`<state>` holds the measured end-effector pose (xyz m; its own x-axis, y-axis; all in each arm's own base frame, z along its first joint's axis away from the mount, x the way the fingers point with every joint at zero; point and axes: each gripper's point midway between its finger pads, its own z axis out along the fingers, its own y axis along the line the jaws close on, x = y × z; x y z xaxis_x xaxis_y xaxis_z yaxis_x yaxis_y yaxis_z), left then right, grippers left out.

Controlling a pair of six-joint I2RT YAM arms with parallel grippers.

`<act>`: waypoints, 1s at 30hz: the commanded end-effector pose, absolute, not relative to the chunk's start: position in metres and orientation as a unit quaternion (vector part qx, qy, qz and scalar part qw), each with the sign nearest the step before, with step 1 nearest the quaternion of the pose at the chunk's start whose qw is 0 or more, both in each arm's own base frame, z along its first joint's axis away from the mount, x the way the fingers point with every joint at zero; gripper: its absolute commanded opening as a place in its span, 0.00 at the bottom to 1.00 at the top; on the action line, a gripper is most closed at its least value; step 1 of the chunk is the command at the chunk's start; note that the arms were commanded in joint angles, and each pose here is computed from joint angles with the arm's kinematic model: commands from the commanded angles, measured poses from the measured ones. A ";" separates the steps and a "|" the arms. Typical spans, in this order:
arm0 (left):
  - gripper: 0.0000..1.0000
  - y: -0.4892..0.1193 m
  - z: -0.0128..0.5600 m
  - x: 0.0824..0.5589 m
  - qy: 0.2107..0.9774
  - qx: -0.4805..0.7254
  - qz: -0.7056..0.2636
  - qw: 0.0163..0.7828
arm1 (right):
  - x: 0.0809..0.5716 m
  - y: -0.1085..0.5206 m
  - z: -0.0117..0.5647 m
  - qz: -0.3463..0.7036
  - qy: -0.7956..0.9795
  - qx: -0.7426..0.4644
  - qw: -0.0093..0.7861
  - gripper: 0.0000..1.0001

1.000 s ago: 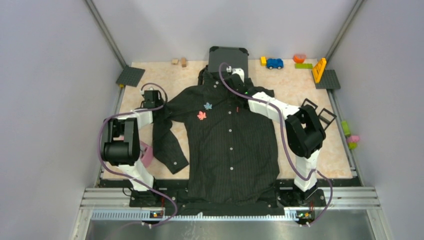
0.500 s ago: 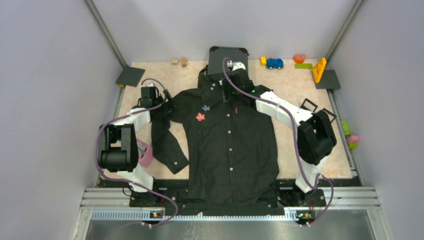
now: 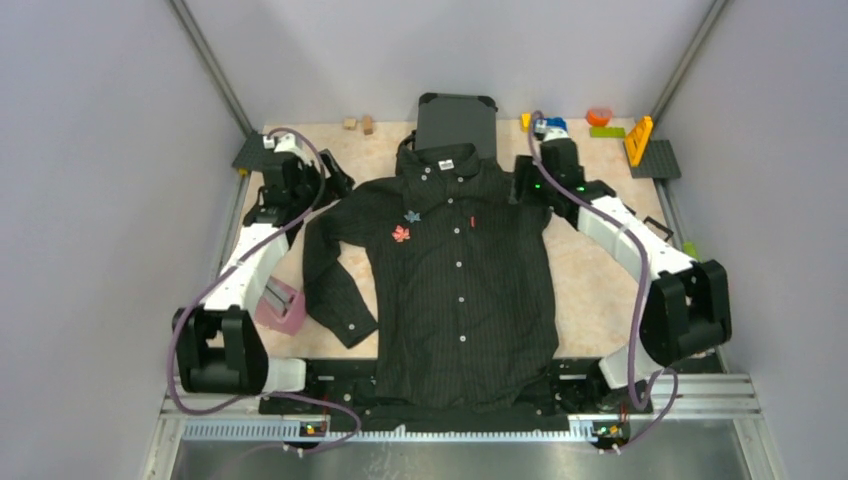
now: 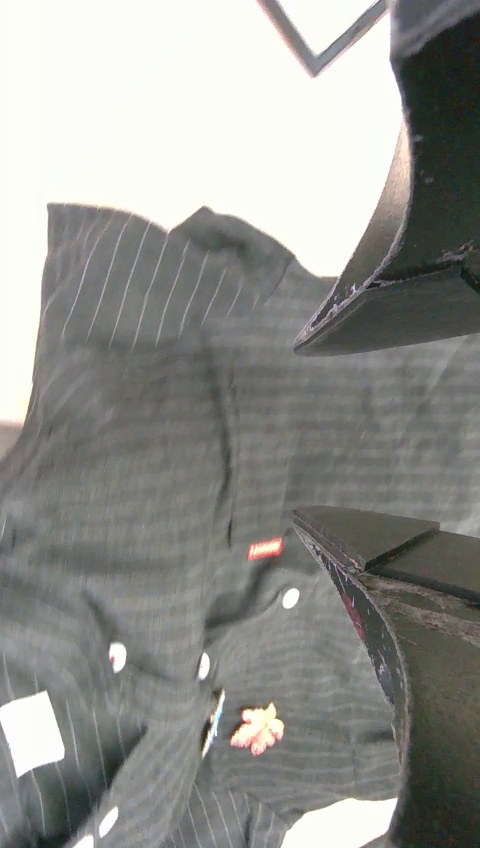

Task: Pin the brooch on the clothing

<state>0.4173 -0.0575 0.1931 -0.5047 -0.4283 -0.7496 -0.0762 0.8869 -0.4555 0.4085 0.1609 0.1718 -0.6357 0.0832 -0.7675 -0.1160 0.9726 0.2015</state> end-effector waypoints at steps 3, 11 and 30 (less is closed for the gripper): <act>0.95 -0.044 0.295 0.382 0.789 -0.121 -0.165 0.579 | 0.383 0.088 0.221 0.119 0.864 0.068 0.485 0.59; 0.97 -0.014 0.381 0.306 0.735 -0.113 -0.093 0.662 | 0.343 0.031 0.282 0.048 0.789 0.102 0.604 0.59; 0.99 -0.003 0.343 0.264 0.697 -0.088 -0.055 0.710 | 0.300 0.003 0.283 -0.002 0.692 0.089 0.717 0.59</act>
